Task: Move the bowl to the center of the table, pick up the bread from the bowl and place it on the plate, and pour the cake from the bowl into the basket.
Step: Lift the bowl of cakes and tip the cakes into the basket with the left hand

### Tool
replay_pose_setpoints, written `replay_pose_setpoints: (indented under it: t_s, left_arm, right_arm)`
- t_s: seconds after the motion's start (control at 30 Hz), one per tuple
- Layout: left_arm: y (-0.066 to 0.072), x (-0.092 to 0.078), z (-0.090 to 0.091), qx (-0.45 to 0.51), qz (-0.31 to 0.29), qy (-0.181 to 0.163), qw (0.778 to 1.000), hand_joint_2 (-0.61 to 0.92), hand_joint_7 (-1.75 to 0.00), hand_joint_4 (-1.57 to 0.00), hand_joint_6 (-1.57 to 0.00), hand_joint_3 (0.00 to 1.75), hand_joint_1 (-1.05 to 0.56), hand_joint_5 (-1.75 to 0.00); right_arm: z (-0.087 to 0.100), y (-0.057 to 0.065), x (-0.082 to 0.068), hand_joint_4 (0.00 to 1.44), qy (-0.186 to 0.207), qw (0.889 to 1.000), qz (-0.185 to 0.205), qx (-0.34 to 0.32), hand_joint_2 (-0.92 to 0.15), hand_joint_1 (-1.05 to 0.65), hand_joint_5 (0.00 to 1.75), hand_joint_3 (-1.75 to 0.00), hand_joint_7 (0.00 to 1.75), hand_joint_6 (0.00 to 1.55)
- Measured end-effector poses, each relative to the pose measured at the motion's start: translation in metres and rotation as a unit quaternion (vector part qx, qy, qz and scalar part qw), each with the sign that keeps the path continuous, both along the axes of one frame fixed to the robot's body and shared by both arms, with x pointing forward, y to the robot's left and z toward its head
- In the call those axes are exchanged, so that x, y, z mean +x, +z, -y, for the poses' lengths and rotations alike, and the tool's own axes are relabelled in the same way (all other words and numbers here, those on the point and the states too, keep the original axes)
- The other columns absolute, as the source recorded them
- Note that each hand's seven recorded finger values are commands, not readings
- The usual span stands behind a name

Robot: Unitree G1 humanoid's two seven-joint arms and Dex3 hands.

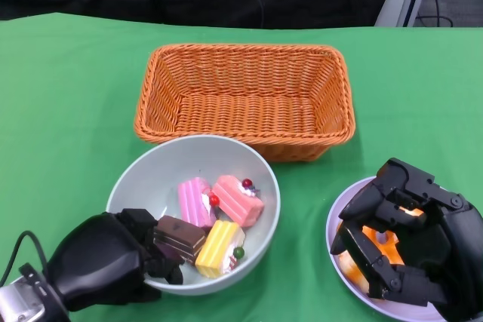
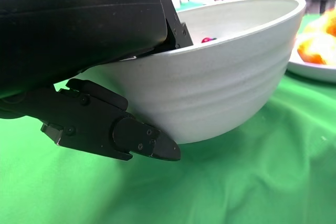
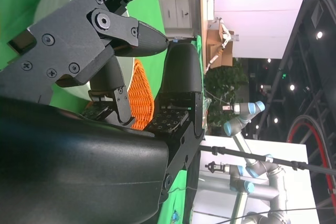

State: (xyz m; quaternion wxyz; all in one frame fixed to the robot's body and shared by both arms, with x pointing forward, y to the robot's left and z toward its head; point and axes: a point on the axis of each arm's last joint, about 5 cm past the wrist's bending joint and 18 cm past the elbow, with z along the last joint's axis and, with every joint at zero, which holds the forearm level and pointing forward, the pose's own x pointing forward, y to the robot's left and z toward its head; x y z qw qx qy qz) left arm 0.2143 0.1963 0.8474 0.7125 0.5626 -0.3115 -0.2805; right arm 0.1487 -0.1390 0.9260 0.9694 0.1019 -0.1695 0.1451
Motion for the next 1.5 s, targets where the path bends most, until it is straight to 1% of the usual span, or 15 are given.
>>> replay_pose_setpoints:
  t_s: [0.1,0.17,0.27,0.47,0.63,0.7,0.77,0.83,0.9,0.97,1.0,1.1,1.4,1.47,1.5]
  left_arm:
    - [-0.003,0.0,-0.001,-0.018,-0.003,-0.012,1.0,0.92,-1.45,-0.59,-0.57,0.12,-0.19,-1.71]
    - [-0.002,0.0,-0.002,-0.033,-0.007,-0.028,0.999,0.92,-1.34,-0.61,-0.63,0.11,-0.18,-1.7]
    - [0.002,-0.001,-0.004,-0.053,-0.011,-0.054,0.997,0.92,-1.28,-0.62,-0.67,0.1,-0.18,-1.68]
    - [0.019,-0.001,-0.011,-0.082,0.005,-0.085,0.993,0.92,-1.42,-0.62,-0.62,0.12,-0.18,-1.71]
    - [0.027,-0.01,-0.017,-0.093,0.008,-0.093,0.991,0.92,-1.41,-0.64,-0.64,0.12,-0.2,-1.7]
    - [0.034,-0.014,-0.021,-0.103,0.016,-0.097,0.99,0.92,-1.29,-0.69,-0.71,0.09,-0.2,-1.63]
    - [0.04,-0.017,-0.023,-0.115,0.029,-0.099,0.988,0.92,-1.27,-0.72,-0.74,0.07,-0.19,-1.61]
    - [0.045,-0.019,-0.025,-0.131,0.04,-0.096,0.986,0.92,-1.39,-0.74,-0.69,0.1,-0.13,-1.6]
    - [0.049,-0.02,-0.026,-0.141,0.048,-0.097,0.984,0.92,-1.44,-0.74,-0.67,0.14,-0.11,-1.59]
    - [0.054,-0.02,-0.026,-0.149,0.054,-0.098,0.983,0.92,-1.46,-0.74,-0.66,0.15,-0.11,-1.59]
    - [0.056,-0.019,-0.027,-0.151,0.056,-0.097,0.982,0.92,-1.39,-0.72,-0.66,0.21,-0.1,-1.62]
    - [0.065,-0.018,-0.026,-0.172,0.056,-0.102,0.978,0.92,-1.36,-0.66,-0.64,0.3,-0.14,-1.72]
    - [0.089,-0.001,-0.013,-0.212,0.046,-0.12,0.969,0.92,-1.33,-0.63,-0.66,0.33,-0.19,-1.75]
    - [0.092,0.004,-0.008,-0.22,0.032,-0.119,0.968,0.87,-1.43,-0.61,-0.62,0.42,-0.19,-1.73]
    - [0.094,0.008,-0.003,-0.23,0.024,-0.118,0.966,0.82,-1.45,-0.61,-0.62,0.52,-0.19,-1.72]
  right_arm:
    - [0.0,0.0,0.0,0.67,0.0,1.0,0.0,0.0,-0.47,-0.23,1.53,-0.95,1.31,0.64]
    - [0.0,0.0,0.0,0.66,0.0,1.0,0.0,0.0,-0.46,-0.23,1.55,-0.97,1.3,0.65]
    - [0.0,0.0,0.0,0.66,0.0,1.0,0.0,0.0,-0.46,-0.23,1.55,-0.98,1.3,0.65]
    - [0.0,-0.001,0.0,0.66,0.001,1.0,0.001,-0.002,-0.46,-0.22,1.55,-0.97,1.32,0.65]
    - [0.0,-0.001,0.001,0.68,0.0,1.0,0.001,-0.004,-0.46,-0.24,1.55,-0.95,1.33,0.66]
    - [0.0,-0.002,0.001,0.69,0.001,1.0,0.002,-0.007,-0.47,-0.25,1.55,-0.95,1.33,0.65]
    - [0.001,-0.002,0.001,0.69,0.003,1.0,0.003,-0.009,-0.48,-0.25,1.55,-0.94,1.32,0.64]
    - [0.0,-0.002,0.002,0.68,0.005,1.0,0.004,-0.01,-0.5,-0.24,1.55,-0.91,1.31,0.65]
    - [0.001,-0.002,0.002,0.68,0.005,1.0,0.004,-0.009,-0.5,-0.23,1.55,-0.9,1.3,0.65]
    - [0.001,-0.002,0.002,0.68,0.005,1.0,0.004,-0.009,-0.5,-0.23,1.55,-0.9,1.3,0.65]
    - [0.0,-0.002,0.002,0.68,0.005,1.0,0.004,-0.009,-0.49,-0.22,1.55,-0.93,1.31,0.64]
    - [0.0,-0.004,0.002,0.69,0.007,1.0,0.0,-0.01,-0.46,-0.21,1.55,-0.98,1.33,0.63]
    - [-0.001,-0.007,0.003,0.69,0.018,1.0,-0.002,-0.017,-0.43,-0.22,1.55,-1.04,1.35,0.62]
    - [-0.001,-0.008,0.003,0.7,0.019,1.0,-0.002,-0.017,-0.44,-0.21,1.55,-1.04,1.35,0.62]
    - [-0.002,-0.008,0.002,0.7,0.022,1.0,-0.001,-0.017,-0.44,-0.2,1.55,-1.04,1.35,0.63]
